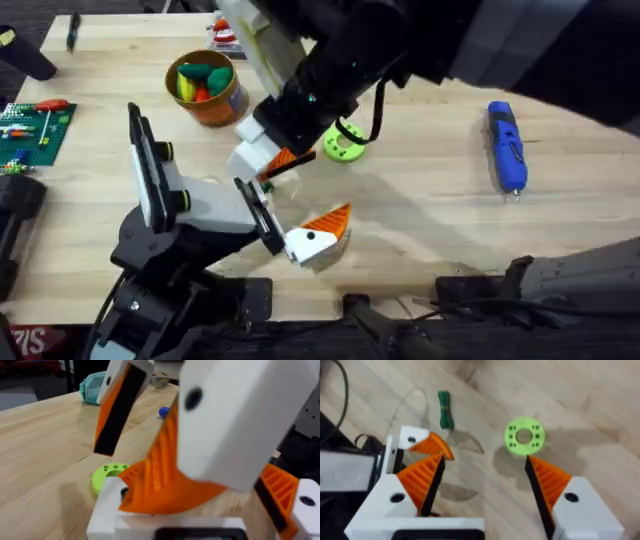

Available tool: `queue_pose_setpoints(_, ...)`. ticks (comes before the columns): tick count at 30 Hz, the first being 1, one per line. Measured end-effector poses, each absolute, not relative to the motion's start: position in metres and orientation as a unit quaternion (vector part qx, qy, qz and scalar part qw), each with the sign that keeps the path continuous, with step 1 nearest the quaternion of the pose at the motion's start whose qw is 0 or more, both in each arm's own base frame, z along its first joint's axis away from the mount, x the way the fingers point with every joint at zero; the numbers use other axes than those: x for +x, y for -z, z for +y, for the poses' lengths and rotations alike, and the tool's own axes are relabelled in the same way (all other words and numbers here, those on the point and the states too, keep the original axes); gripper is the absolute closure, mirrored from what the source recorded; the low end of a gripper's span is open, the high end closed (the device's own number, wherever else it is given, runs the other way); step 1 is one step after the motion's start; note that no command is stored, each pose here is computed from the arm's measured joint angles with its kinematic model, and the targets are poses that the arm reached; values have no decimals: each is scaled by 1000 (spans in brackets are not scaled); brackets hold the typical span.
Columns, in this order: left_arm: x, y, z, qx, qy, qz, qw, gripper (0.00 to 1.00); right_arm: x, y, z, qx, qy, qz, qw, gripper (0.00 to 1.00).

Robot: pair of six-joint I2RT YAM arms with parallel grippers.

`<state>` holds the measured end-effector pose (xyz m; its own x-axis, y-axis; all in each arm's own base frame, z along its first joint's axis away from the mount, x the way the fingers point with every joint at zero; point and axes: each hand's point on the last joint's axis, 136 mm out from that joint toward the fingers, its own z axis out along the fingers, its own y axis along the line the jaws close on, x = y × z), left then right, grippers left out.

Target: Pick up the gripper from the table and insert it into the empty holder that is missing its gripper. Then pick up a screw, insert it into the mounting hole, and use the screwdriver to tighten it. Finally, clean up the table by picking up the vegetable and placing it into the bucket.

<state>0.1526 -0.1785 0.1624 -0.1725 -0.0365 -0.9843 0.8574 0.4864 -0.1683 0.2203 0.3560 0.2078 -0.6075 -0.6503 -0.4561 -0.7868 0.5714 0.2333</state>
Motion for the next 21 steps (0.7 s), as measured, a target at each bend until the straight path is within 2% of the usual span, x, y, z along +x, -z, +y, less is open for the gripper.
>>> queue_pose_setpoints(6, 153, -163, -178, 317, 395, 652, 564, 15, 228, -233, 351, -400, -231, 866, 188, 8)
queue_pose_setpoints(14, 153, -163, -178, 319, 394, 652, 564, 15, 266, -286, 296, -330, -238, 875, 261, 8)
queue_pose_setpoints(21, 153, -162, -178, 319, 394, 652, 564, 15, 281, -279, 251, -278, -211, 907, 237, 7)
